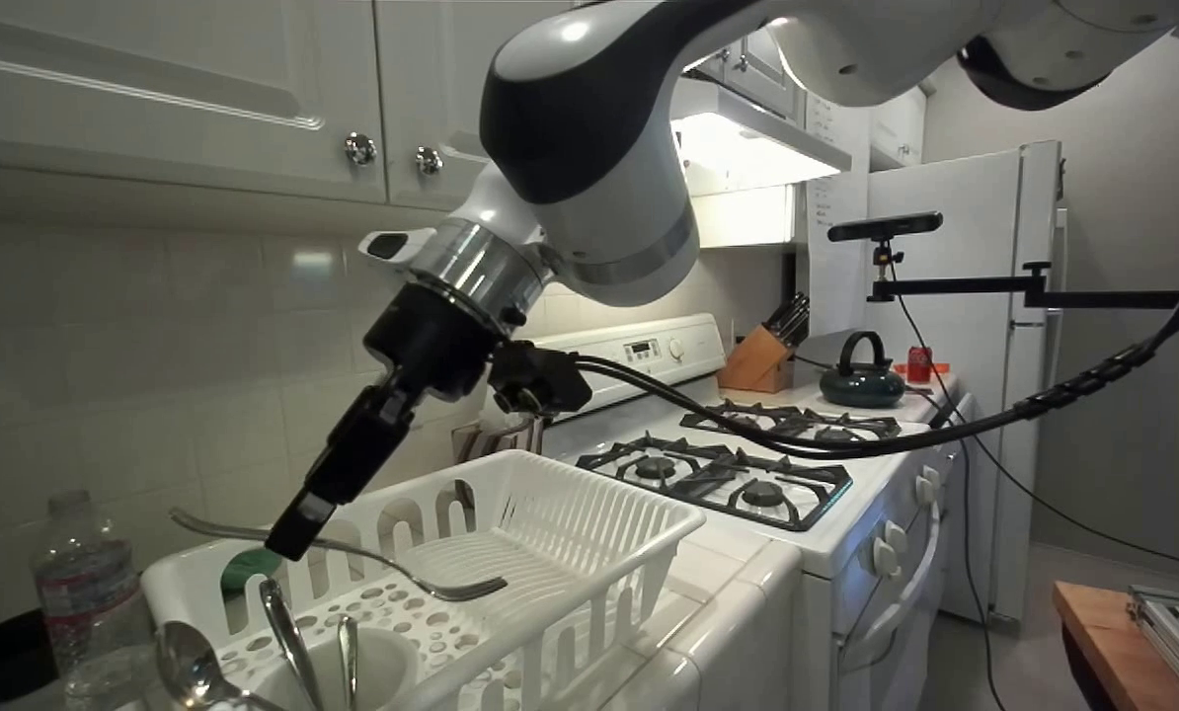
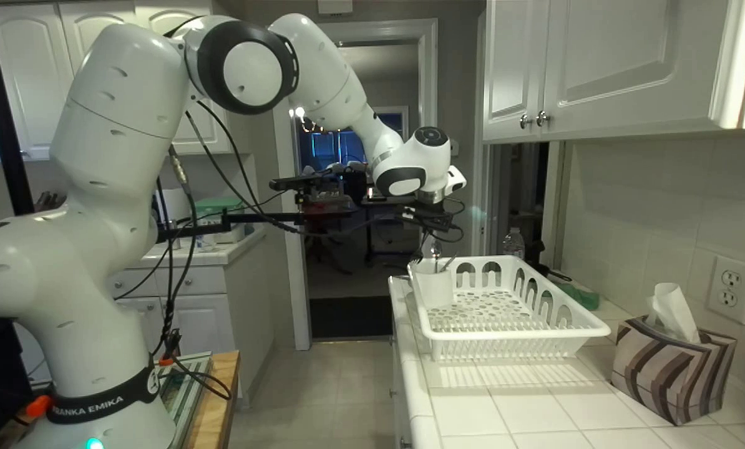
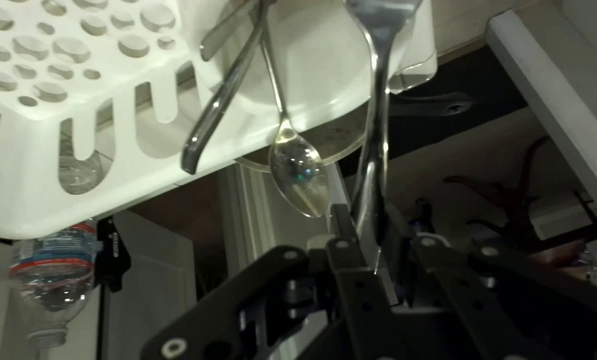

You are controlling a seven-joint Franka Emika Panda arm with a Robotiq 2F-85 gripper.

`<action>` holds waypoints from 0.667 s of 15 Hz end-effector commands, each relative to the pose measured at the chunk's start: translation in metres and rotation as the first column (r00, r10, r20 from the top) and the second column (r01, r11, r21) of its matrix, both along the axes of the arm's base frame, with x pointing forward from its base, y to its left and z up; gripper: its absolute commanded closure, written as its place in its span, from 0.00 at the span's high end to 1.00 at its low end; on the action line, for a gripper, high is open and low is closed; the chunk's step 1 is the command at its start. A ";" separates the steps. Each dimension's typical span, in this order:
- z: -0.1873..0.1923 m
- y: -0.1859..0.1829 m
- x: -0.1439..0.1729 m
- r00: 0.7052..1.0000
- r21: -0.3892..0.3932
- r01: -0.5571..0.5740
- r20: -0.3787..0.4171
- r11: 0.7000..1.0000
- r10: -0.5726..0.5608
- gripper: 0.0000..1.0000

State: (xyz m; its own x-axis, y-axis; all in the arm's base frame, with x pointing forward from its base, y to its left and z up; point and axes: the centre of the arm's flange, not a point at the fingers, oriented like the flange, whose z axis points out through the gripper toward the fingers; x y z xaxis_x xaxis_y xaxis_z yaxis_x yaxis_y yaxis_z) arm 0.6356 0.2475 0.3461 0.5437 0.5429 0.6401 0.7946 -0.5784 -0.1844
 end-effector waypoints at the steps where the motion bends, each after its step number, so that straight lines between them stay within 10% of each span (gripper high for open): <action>1: -0.003 0.008 -0.001 0.995 0.058 -0.097 0.004 0.994 0.096 0.05; 10: -0.005 0.012 0.015 0.948 0.153 -0.312 0.117 0.938 0.296 0.05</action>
